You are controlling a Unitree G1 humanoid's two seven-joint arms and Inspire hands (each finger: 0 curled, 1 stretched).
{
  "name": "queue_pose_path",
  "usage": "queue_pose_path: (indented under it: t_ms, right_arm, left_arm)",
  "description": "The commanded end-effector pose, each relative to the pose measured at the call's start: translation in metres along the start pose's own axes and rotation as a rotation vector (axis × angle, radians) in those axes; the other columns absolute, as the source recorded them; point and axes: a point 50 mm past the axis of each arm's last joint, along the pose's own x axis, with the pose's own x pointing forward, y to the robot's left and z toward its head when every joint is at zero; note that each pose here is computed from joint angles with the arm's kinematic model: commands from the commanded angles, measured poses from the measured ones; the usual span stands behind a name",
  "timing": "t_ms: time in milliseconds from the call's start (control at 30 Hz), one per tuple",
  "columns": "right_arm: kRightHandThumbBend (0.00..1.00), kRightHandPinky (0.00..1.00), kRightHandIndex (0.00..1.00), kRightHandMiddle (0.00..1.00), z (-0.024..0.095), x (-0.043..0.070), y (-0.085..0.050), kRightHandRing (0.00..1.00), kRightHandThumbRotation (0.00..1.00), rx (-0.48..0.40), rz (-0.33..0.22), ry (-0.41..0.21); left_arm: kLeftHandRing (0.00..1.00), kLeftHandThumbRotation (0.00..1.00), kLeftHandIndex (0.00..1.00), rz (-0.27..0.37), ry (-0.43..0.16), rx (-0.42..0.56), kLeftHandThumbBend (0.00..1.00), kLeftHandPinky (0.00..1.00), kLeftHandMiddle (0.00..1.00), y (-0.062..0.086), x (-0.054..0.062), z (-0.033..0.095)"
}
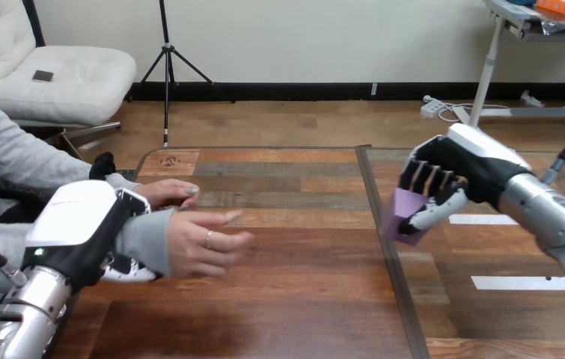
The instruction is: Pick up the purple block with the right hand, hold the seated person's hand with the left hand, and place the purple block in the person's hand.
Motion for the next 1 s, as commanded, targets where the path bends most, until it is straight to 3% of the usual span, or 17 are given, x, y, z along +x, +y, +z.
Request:
queue_pose_path:
  t_ms: [0,500,967]
  right_arm:
    - [0.73,0.41,0.48,0.48,0.027,0.011,-0.015,0.44,0.00,0.020,-0.071,-0.094]
    - [0.74,0.39,0.48,0.46,0.045,0.020,-0.007,0.42,0.00,0.051,-0.086,-0.140]
    - [0.73,0.38,0.47,0.45,0.062,0.030,0.002,0.40,0.00,0.088,-0.073,-0.176]
  left_arm:
    - [0.24,0.00,0.30,0.177,-0.135,-0.053,0.73,0.20,0.29,0.032,0.019,0.029]
    - [0.24,0.00,0.30,0.260,-0.199,-0.065,0.75,0.18,0.29,0.043,0.025,0.043]
    - [0.23,0.00,0.29,0.304,-0.214,-0.091,0.74,0.18,0.28,0.050,0.030,0.054]
